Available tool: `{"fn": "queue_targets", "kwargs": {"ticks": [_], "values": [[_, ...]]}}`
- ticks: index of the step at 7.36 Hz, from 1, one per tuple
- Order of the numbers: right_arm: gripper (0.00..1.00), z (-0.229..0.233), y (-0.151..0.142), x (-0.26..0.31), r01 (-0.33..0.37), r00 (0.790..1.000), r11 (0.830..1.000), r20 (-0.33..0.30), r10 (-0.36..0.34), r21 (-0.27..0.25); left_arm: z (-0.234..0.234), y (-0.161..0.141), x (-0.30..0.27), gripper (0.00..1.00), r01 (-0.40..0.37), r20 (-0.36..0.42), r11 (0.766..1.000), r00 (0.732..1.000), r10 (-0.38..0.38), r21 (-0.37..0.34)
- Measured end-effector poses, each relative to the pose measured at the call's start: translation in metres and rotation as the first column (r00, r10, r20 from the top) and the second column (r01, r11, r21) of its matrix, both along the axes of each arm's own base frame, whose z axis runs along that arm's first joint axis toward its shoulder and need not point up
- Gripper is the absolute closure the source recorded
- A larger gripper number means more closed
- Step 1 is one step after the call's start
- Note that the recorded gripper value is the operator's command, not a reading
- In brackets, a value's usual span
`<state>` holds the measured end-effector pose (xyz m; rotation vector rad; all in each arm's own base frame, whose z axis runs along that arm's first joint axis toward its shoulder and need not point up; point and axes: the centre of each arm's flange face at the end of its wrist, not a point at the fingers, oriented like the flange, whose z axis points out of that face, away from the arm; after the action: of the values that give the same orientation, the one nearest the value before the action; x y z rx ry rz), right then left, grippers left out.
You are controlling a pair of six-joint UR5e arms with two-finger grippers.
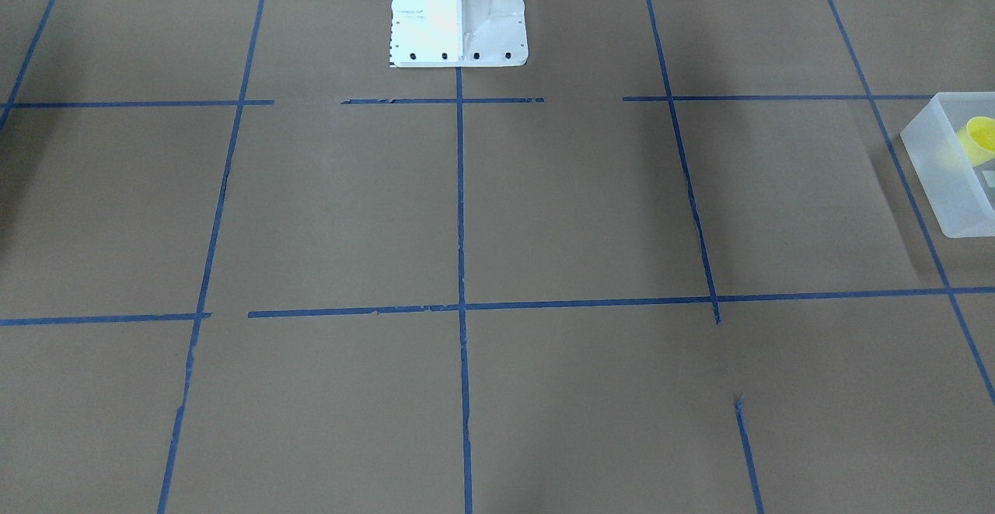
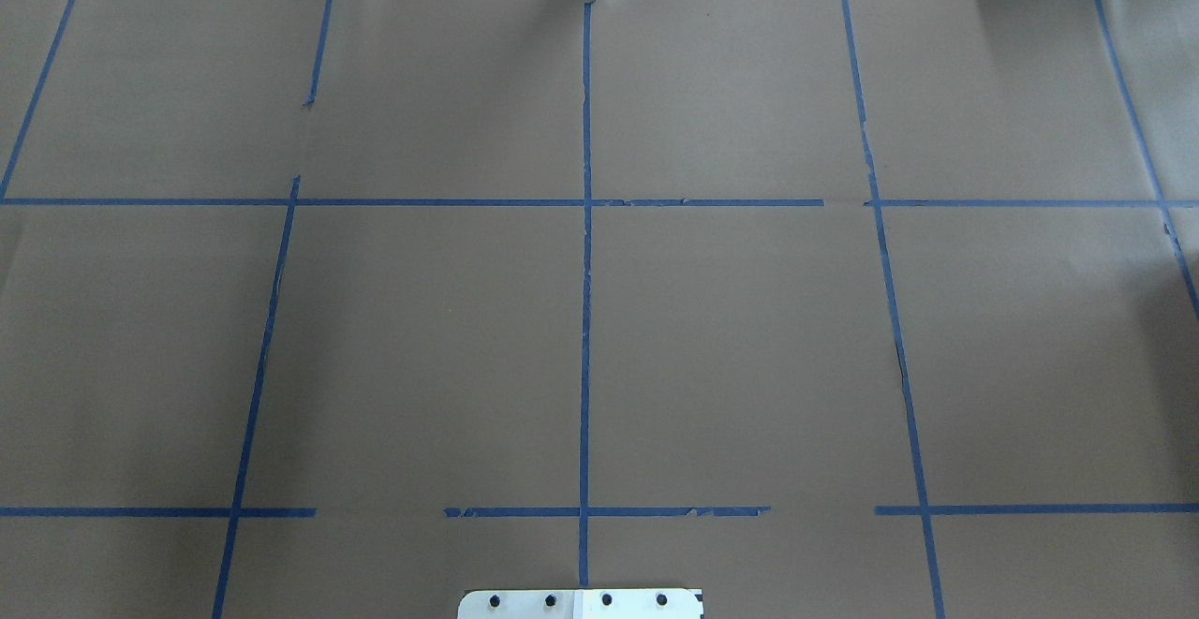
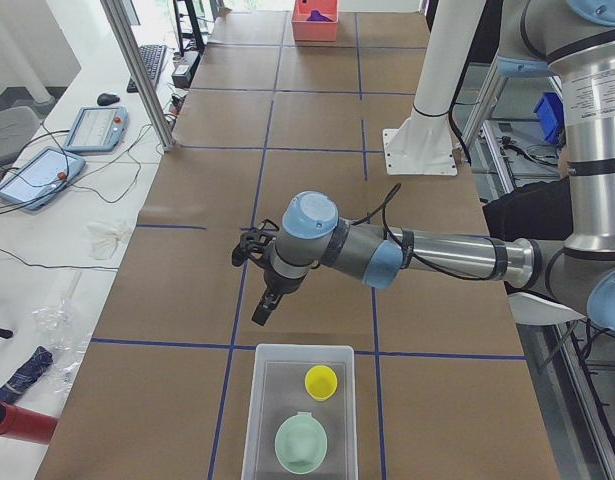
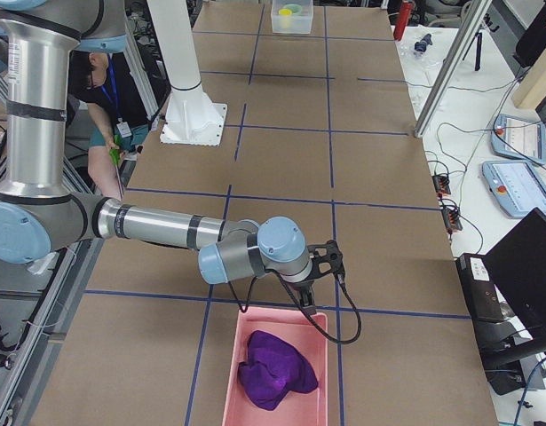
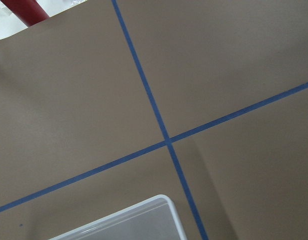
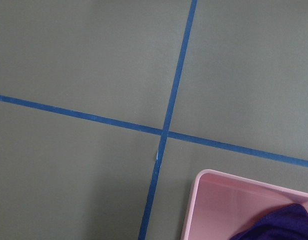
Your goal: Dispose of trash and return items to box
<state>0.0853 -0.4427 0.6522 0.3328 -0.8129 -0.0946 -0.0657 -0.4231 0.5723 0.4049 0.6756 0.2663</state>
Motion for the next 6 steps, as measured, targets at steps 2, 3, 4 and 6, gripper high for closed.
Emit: {"fn": "queue_targets", "kwargs": {"ticks": [2, 3, 4, 6], "values": [[0.0, 0.01, 0.011, -0.003, 0.009, 1.0, 1.0, -0.011, -0.009, 0.004, 0.048, 0.007, 0.005, 0.0, -0.044, -0.035, 0.991, 0.999, 0.04, -0.123], [0.0, 0.022, 0.022, -0.004, 0.011, 1.0, 1.0, -0.01, -0.011, -0.023, 0.063, 0.012, 0.005, 0.0, -0.05, -0.047, 0.985, 0.998, 0.043, -0.163], [0.0, 0.032, 0.032, -0.005, 0.01, 1.0, 0.999, -0.001, -0.01, -0.054, 0.072, 0.017, 0.004, 0.0, -0.05, -0.051, 0.981, 0.998, 0.041, -0.188], [0.0, 0.037, 0.036, -0.02, 0.045, 0.999, 0.996, 0.02, -0.043, -0.083, 0.081, 0.021, 0.003, 0.0, -0.045, -0.052, 0.971, 0.998, 0.034, -0.235]]}}
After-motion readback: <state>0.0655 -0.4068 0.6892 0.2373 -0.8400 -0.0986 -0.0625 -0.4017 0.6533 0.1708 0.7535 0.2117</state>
